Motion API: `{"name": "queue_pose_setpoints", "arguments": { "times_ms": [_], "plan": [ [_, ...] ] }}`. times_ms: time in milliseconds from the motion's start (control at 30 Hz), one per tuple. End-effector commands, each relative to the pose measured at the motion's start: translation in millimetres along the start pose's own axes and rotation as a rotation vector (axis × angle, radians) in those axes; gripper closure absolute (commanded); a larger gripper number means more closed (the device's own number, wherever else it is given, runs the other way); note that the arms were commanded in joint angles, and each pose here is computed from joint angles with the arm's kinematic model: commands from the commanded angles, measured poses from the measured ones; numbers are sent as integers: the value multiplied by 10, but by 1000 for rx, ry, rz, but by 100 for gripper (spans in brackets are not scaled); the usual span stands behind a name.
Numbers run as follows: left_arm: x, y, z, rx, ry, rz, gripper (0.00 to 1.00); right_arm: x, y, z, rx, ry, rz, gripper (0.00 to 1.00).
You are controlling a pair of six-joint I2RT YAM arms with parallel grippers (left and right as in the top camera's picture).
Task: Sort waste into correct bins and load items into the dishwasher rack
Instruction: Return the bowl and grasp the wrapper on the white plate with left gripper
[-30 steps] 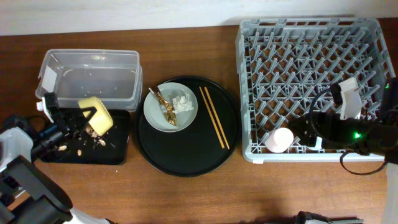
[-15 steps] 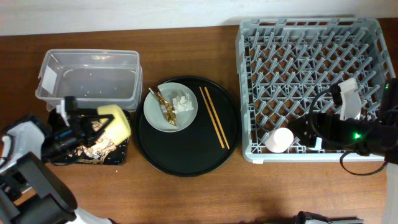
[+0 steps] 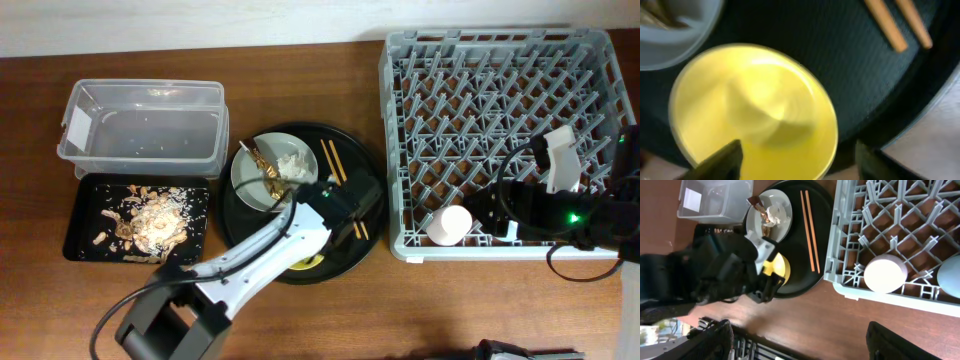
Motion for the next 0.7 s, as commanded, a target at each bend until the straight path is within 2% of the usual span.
{"name": "queue_pose_setpoints", "arguments": {
  "times_ms": [0, 33, 67, 100, 167, 200, 233, 267, 300, 333, 433, 500, 600, 633, 667],
  "plan": [
    [620, 247, -530, -39, -237, -148, 17, 21, 5, -6, 11, -10, 5, 14],
    [687, 444, -756, -33, -320, -159, 18, 21, 5, -7, 11, -10, 5, 14],
    [526, 686, -994, 0, -349, -83, 19, 21, 5, -7, 11, -10, 5, 14],
    [232, 879, -1149, 50, -322, 1, 22, 14, -1, -13, 9, -7, 5, 14],
    [-272, 994, -1250, 93, -242, 109, 26, -12, -24, -35, 1, 4, 3, 14],
    [-606, 1026, -1250, 105, -179, 108, 27, -33, -42, -52, -5, 12, 2, 14],
    [-803, 994, -1236, 102, -141, 111, 33, -55, -60, -69, -12, 21, 1, 14],
    [-861, 955, -1225, 95, -127, 118, 44, -64, -68, -76, -15, 25, 0, 14],
    [-831, 910, -1232, 86, -132, 133, 79, -67, -70, -78, -16, 26, 0, 14],
    [-727, 924, -1259, 87, -133, 135, 100, -67, -70, -77, -16, 27, 0, 14],
    [247, 1246, -1483, 131, -194, 111, 100, -67, -69, -71, -19, 30, 0, 14],
    [773, 1939, -1477, 263, -270, -30, 100, -67, -68, -62, -23, 35, -1, 14],
    [698, 2951, -1315, 515, -305, -105, 100, -67, -68, -63, -23, 34, -1, 14],
    [657, 3289, -1263, 595, -341, -108, 87, -67, -68, -63, -23, 34, -1, 14],
    [576, 3431, -1267, 587, -365, -40, 13, -67, -68, -62, -23, 35, -1, 14]
  ]
}}
Point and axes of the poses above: each gripper's point midway between its finger pads, its own x axis back along the fingers, its own y axis along the line the jaws close on, z = x × y, the point moved 8 cm from there along x, back along the fingers, and after that the axes turned 1 degree about -x, right-handed, at the moved point
